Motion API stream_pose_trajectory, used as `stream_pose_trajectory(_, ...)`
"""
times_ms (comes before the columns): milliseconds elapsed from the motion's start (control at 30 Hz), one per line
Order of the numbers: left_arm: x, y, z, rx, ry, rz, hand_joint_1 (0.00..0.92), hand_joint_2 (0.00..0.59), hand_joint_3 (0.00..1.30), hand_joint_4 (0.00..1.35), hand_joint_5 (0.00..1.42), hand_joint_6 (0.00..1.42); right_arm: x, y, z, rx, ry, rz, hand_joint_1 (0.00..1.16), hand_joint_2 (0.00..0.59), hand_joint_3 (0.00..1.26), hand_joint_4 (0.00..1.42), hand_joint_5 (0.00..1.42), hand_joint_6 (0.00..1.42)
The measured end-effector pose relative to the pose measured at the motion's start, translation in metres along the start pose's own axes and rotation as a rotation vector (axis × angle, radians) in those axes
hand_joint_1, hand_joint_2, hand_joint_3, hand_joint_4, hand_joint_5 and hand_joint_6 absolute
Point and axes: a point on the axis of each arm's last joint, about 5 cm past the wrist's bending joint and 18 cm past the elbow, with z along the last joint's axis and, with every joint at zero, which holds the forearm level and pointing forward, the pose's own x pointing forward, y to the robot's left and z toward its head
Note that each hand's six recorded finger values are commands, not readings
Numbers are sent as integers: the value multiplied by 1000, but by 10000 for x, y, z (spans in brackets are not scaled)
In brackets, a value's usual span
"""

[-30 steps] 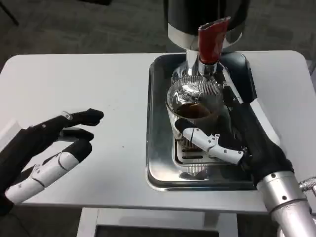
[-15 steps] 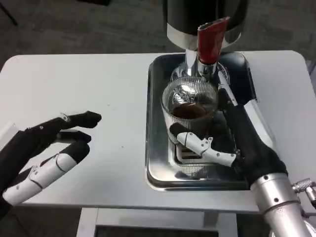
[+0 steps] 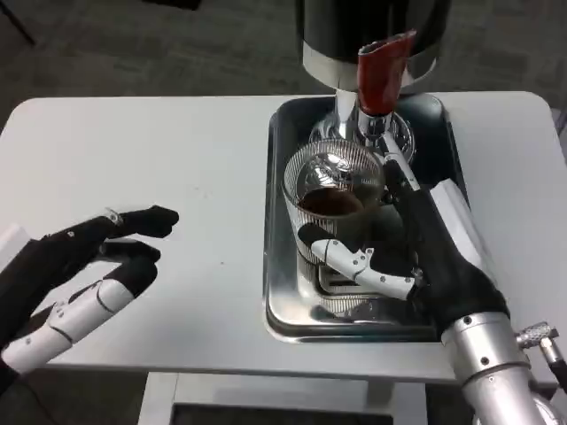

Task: Grasp the cup under the faucet to collect the drink, then remove the cup.

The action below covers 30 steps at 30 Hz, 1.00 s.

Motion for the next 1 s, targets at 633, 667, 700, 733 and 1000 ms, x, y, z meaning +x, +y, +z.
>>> stream_pose_trajectory(633, -35, 5, 4, 1, 12, 3, 58, 156, 322, 281, 359, 280, -62, 97, 17, -17, 10, -56, 679, 243, 363, 509, 637, 1005)
stream_pose_trajectory(667, -37, 6, 4, 1, 13, 3, 57, 155, 322, 281, 359, 280, -67, 100, 16, -18, 8, -60, 679, 243, 380, 529, 657, 1021)
stream_pose_trajectory(700, -36, 7, 5, 1, 12, 4, 57, 155, 322, 282, 359, 280, -76, 105, 12, -18, 7, -66, 679, 243, 395, 545, 674, 1038)
stream_pose_trajectory(733, -36, 7, 7, 1, 11, 4, 56, 154, 322, 282, 359, 280, -90, 114, 6, -21, 8, -71, 680, 243, 413, 568, 693, 1067)
stream_pose_trajectory(1000, -20, 12, 17, 3, 2, 5, 55, 153, 322, 284, 359, 280, -158, 134, -23, -11, -6, -145, 698, 240, 600, 764, 895, 1250)
